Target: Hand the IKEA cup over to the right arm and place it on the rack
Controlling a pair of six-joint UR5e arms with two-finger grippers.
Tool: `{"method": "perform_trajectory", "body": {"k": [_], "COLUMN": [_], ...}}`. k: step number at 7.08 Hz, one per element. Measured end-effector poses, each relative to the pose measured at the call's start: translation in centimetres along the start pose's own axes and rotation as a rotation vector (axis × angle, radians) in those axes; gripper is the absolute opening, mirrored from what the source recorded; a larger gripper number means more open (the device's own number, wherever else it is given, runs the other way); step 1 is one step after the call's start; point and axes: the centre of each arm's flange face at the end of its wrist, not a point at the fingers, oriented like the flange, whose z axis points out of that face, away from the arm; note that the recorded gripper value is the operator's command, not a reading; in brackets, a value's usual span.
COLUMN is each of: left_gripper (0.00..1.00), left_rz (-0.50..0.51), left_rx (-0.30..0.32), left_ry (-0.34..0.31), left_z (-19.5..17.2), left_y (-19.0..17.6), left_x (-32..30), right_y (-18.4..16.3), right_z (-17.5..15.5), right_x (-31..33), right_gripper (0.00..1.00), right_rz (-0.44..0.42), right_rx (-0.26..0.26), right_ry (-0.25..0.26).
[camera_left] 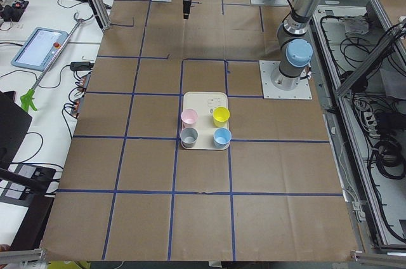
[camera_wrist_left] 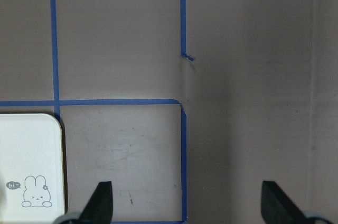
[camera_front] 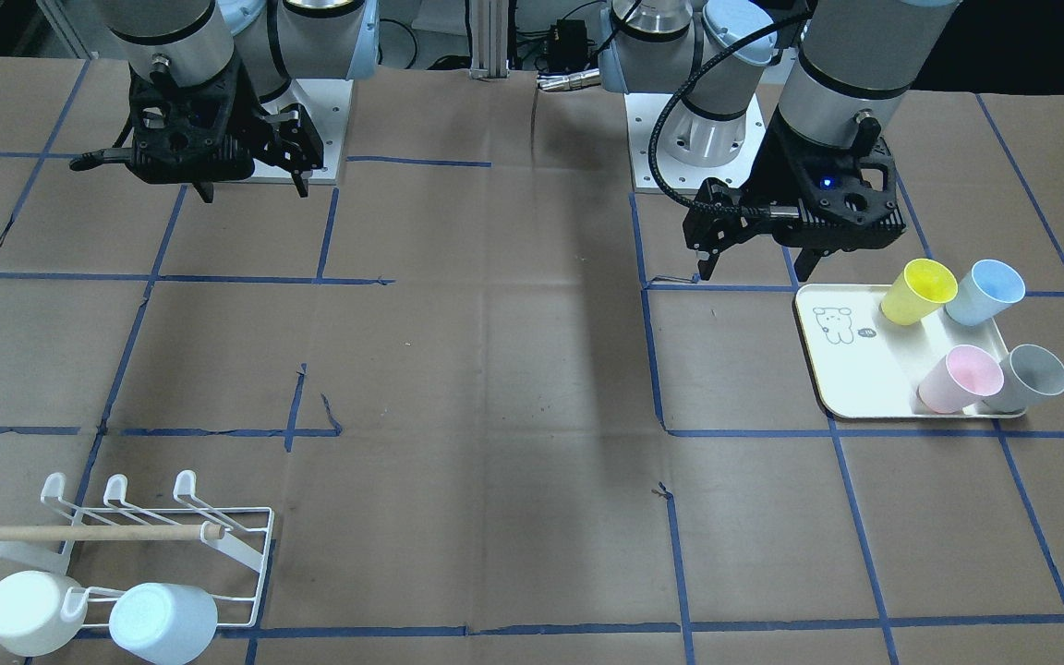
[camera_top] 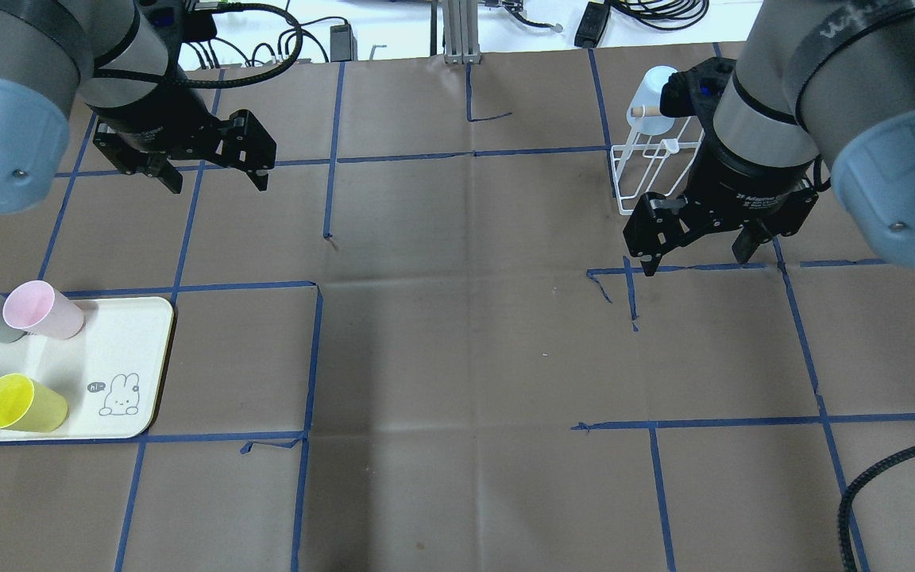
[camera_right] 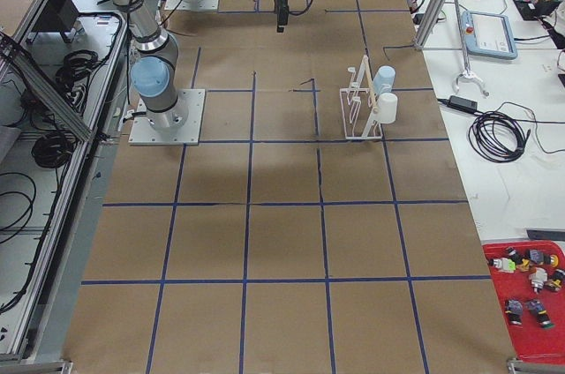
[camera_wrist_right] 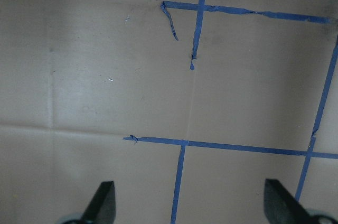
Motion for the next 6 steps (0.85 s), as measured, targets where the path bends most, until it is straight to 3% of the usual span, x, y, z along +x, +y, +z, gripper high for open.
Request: {"method": "perform_trajectory", "body": {"k": [6], "left_gripper": [0.99], "left_rz": [0.0], "left_rx": [0.001], "left_ry": [0.001], "left_z": [0.15], "left_y": [-0.21], "left_x": [0.0], "right_y": [0.01], "right_z": [0.37], "right_x": [-0.02], "right_gripper": [1.0], "right_rz": [0.0], "right_rx": [-0.008], "right_ry": [-0.002]}}
